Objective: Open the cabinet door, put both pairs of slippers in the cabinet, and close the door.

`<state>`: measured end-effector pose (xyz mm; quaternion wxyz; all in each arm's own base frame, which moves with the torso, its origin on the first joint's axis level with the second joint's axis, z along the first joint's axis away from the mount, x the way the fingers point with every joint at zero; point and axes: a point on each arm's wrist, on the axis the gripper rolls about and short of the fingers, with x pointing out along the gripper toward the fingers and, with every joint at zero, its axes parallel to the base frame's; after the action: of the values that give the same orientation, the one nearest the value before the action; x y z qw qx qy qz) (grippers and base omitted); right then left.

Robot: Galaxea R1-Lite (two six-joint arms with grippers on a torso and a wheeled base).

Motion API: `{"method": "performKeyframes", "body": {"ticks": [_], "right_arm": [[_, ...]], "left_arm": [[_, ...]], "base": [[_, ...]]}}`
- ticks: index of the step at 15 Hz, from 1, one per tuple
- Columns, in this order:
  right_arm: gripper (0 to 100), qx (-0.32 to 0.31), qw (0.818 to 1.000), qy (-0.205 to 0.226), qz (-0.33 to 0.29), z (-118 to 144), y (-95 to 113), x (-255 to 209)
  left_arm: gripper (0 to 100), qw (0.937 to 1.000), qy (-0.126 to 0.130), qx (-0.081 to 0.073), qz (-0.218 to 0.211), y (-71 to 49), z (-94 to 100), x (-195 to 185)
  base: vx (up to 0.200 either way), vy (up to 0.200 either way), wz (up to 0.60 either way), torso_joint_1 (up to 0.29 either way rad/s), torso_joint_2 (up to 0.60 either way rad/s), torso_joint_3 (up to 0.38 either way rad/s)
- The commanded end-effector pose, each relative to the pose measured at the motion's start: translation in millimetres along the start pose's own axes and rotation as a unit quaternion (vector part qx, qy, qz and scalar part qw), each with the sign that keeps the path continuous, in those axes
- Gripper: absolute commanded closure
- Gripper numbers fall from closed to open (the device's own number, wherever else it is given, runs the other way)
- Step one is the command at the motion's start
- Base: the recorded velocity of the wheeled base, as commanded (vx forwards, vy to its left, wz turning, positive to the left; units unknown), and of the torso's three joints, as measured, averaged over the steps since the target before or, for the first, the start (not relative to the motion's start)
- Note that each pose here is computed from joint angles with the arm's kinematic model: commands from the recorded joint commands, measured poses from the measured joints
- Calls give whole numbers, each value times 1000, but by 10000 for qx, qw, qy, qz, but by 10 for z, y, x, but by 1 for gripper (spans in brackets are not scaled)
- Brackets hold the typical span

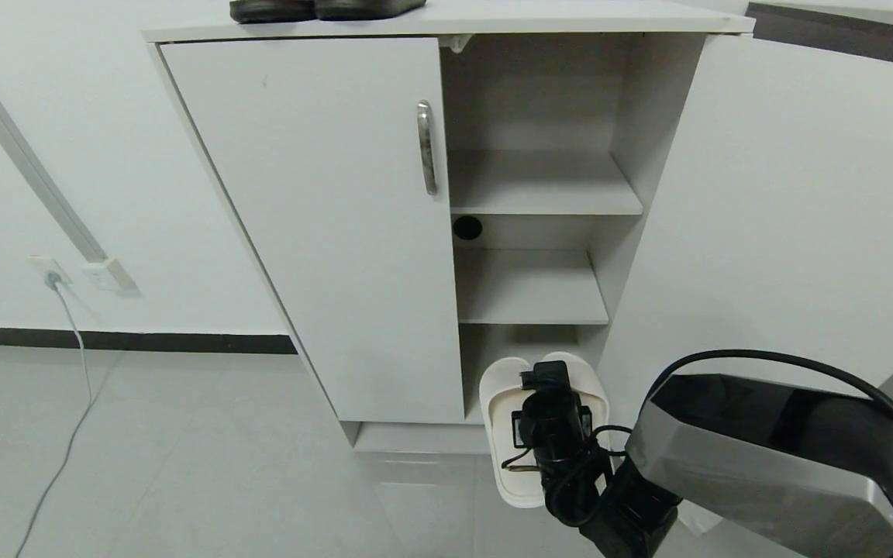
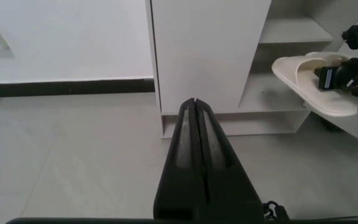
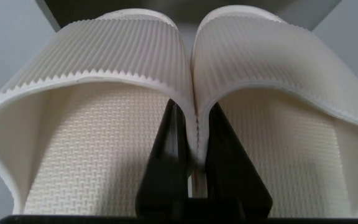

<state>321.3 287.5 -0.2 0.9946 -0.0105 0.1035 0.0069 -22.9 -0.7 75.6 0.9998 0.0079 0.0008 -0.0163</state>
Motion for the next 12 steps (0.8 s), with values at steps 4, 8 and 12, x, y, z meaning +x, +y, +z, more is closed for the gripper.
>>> {"method": "performKeyframes", "body": {"ticks": [4,8,12], "right_arm": [[100,-138,9965,-826,-14,35,-21,67],[100,4,9939,-1102,-66,165,-49,92],[100,-2,9931,-1170,-84,228,-64,83]], "left_arm": [[100,10000,6,-2,9,0,0,1],[100,10000,6,-2,9,0,0,1],[100,10000,6,-2,9,0,0,1]], "base": [[0,0,0,5,2,-39],[0,0,0,0,0,0],[0,0,0,0,0,0]]}}
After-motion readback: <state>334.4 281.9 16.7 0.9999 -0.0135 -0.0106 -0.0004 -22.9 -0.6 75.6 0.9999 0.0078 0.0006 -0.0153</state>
